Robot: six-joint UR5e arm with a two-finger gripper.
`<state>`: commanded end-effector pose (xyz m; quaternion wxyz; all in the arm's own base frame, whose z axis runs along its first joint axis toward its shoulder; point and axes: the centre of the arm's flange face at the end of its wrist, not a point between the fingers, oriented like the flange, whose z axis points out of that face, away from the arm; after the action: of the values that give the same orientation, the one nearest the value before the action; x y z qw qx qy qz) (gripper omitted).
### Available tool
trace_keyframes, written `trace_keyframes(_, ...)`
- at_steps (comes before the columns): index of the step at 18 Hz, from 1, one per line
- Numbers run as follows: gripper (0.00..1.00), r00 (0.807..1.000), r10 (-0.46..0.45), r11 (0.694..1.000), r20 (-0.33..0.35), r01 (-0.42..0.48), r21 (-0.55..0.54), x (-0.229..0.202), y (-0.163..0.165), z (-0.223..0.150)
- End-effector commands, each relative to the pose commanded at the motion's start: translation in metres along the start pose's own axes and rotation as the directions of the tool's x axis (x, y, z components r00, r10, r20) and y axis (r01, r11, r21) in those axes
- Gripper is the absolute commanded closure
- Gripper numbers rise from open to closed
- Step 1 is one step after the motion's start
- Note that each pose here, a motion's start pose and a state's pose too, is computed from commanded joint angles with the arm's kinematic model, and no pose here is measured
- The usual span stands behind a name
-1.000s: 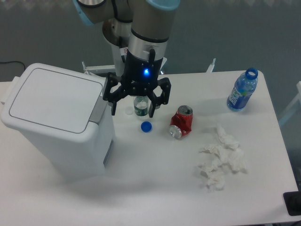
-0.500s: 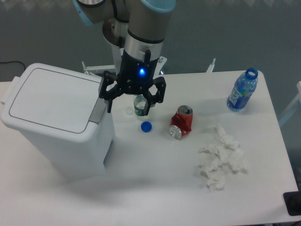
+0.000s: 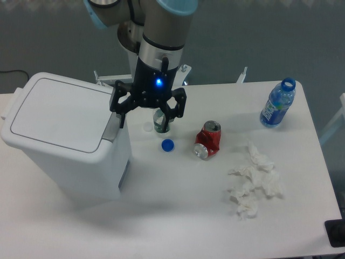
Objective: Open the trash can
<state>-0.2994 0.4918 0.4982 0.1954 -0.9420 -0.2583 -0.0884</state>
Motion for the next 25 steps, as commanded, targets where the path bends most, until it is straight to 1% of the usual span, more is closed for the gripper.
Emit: trace_keyframes(25, 0.0, 1.0, 0.006, 1.0, -0.002, -0.006, -0.01, 0.0033, 0.0005, 0.0054)
